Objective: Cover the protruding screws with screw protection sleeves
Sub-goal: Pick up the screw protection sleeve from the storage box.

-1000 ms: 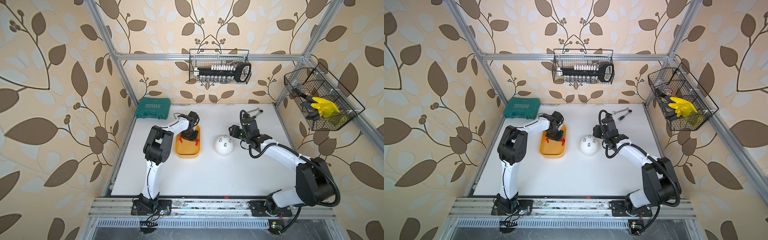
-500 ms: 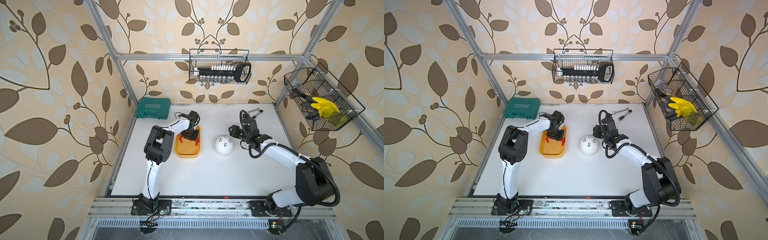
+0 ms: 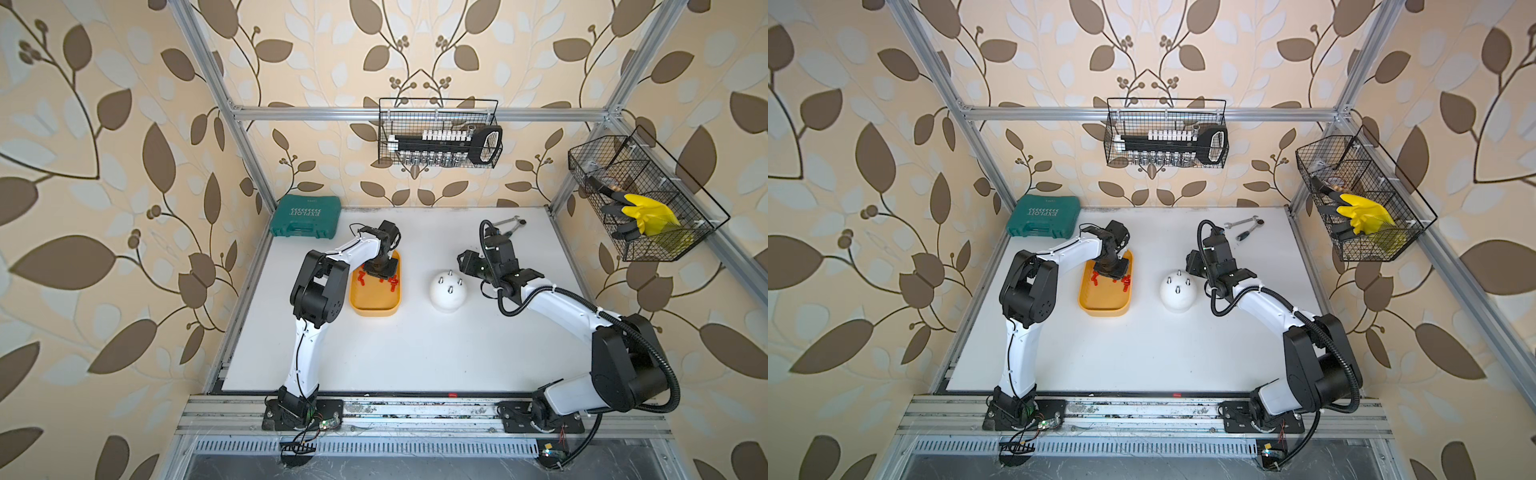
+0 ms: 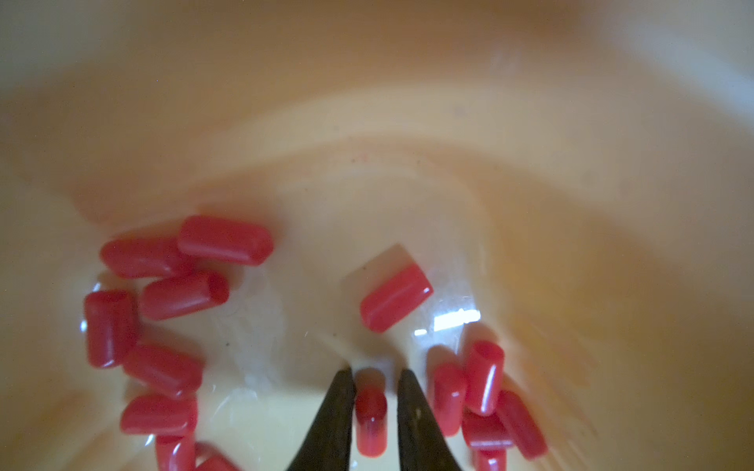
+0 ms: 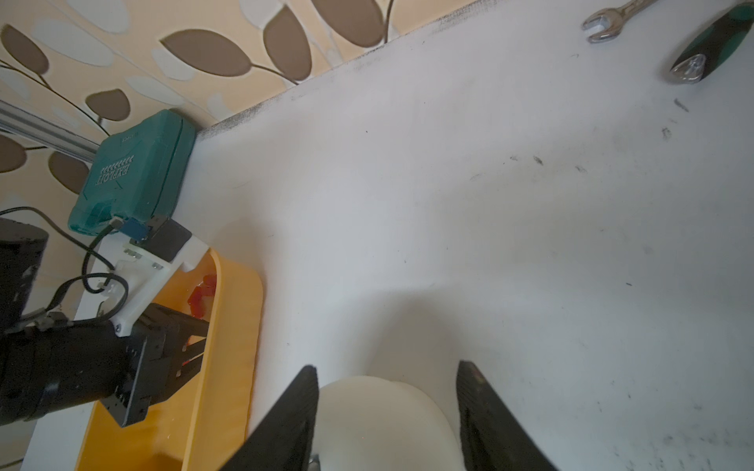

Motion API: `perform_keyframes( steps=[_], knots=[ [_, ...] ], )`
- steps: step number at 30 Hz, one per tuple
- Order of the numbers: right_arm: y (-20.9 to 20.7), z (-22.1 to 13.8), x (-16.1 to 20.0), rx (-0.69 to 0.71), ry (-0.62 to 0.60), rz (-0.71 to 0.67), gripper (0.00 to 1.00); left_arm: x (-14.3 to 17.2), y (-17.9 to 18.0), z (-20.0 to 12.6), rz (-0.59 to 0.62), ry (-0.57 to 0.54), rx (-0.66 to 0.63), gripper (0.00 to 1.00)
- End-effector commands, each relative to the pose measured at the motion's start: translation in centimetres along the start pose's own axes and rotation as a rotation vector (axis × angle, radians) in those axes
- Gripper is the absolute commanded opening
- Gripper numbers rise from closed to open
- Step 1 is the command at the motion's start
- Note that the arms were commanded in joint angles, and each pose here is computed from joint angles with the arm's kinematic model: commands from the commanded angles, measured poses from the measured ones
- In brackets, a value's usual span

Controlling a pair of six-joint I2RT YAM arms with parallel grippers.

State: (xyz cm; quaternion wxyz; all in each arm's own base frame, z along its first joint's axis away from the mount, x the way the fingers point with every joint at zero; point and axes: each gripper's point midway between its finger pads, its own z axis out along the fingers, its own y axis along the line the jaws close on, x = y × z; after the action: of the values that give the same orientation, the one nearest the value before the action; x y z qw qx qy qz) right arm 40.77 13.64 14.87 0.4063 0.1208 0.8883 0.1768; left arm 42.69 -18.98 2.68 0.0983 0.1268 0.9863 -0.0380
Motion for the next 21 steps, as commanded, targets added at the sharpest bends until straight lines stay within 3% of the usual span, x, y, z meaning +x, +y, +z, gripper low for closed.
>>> perform_keyframes(
  steps=[1, 21],
  knots=[
    [-0.1, 0.4, 0.6, 0.001, 0.013, 0.006, 0.56, 0.0, 0.2, 0.4, 0.014, 0.011, -0.016, 0.22],
    [0.2, 0.2, 0.7, -0.006, 0.011, 0.0, 0.56, -1.1, -0.3, -3.1, -0.013, -0.089, 0.015, 0.16]
  ],
)
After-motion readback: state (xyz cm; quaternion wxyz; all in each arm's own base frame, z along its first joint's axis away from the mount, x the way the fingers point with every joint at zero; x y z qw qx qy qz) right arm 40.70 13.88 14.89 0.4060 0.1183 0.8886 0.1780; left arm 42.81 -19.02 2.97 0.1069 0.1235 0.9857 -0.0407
